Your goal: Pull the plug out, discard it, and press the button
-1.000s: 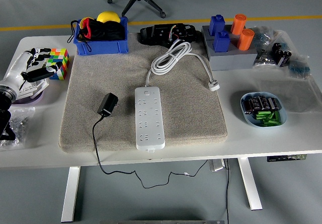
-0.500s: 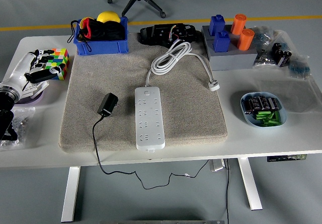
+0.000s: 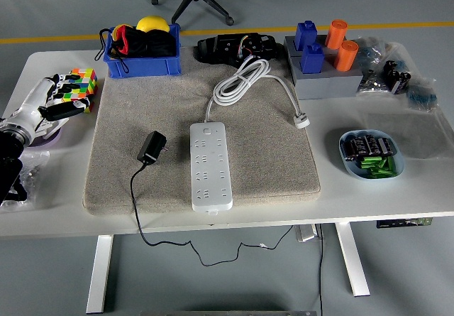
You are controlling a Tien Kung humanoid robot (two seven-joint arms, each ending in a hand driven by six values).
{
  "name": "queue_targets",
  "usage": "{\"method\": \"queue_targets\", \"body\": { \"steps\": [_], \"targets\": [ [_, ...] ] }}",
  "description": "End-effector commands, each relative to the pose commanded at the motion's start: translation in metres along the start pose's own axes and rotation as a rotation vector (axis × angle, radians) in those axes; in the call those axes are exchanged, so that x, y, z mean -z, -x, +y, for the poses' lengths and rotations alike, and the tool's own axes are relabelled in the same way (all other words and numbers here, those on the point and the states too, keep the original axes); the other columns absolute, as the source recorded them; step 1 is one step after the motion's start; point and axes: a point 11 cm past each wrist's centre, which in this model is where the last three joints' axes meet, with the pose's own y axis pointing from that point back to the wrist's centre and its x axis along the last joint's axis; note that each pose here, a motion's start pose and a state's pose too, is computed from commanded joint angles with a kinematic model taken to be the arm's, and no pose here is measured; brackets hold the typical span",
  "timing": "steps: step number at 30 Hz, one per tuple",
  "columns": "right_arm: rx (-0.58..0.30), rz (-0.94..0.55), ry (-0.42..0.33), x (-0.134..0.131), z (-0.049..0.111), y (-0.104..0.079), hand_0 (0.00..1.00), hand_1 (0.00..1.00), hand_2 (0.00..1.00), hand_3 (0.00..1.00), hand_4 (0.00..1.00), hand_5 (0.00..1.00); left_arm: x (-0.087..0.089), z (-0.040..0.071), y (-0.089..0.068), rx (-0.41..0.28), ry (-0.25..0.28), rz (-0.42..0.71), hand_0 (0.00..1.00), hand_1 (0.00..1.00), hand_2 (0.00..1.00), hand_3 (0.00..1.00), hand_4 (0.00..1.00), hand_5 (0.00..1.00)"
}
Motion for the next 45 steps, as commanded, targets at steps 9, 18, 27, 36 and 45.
{"method": "queue_targets", "body": {
  "steps": [9, 18, 27, 36, 45],
  "targets": [
    [-0.003, -0.001, 0.001, -0.0003, 0.0000, -0.0012, 0.757, 0.668, 0.654, 0.621, 0.659, 0.506, -0.0043, 0.0000, -0.0023, -0.008, 0.020, 0.004, 0.825, 0.826, 0.769, 0.819, 0.752, 0.350],
    [-0.002, -0.005, -0.001, 0.0006, 0.0001, -0.0010, 0.755, 0.668, 0.654, 0.620, 0.659, 0.506, -0.0068, -0.0014, -0.0045, -0.009, 0.021, 0.004, 0.824, 0.825, 0.769, 0.818, 0.749, 0.344],
    [-0.004, -0.009, -0.002, 0.0013, 0.0001, -0.0016, 0.757, 0.668, 0.653, 0.620, 0.659, 0.506, -0.0094, -0.0024, -0.0042, -0.009, 0.024, 0.005, 0.822, 0.825, 0.768, 0.818, 0.747, 0.340],
    [-0.003, -0.010, -0.003, 0.0017, 0.0002, -0.0007, 0.756, 0.667, 0.654, 0.620, 0.659, 0.506, -0.0079, -0.0014, -0.0052, -0.009, 0.021, 0.002, 0.817, 0.823, 0.770, 0.816, 0.744, 0.326],
    [-0.003, -0.011, -0.002, 0.0012, 0.0001, -0.0006, 0.756, 0.667, 0.654, 0.621, 0.659, 0.506, -0.0070, -0.0019, -0.0043, -0.011, 0.017, 0.008, 0.815, 0.822, 0.769, 0.815, 0.743, 0.319]
  ]
}}
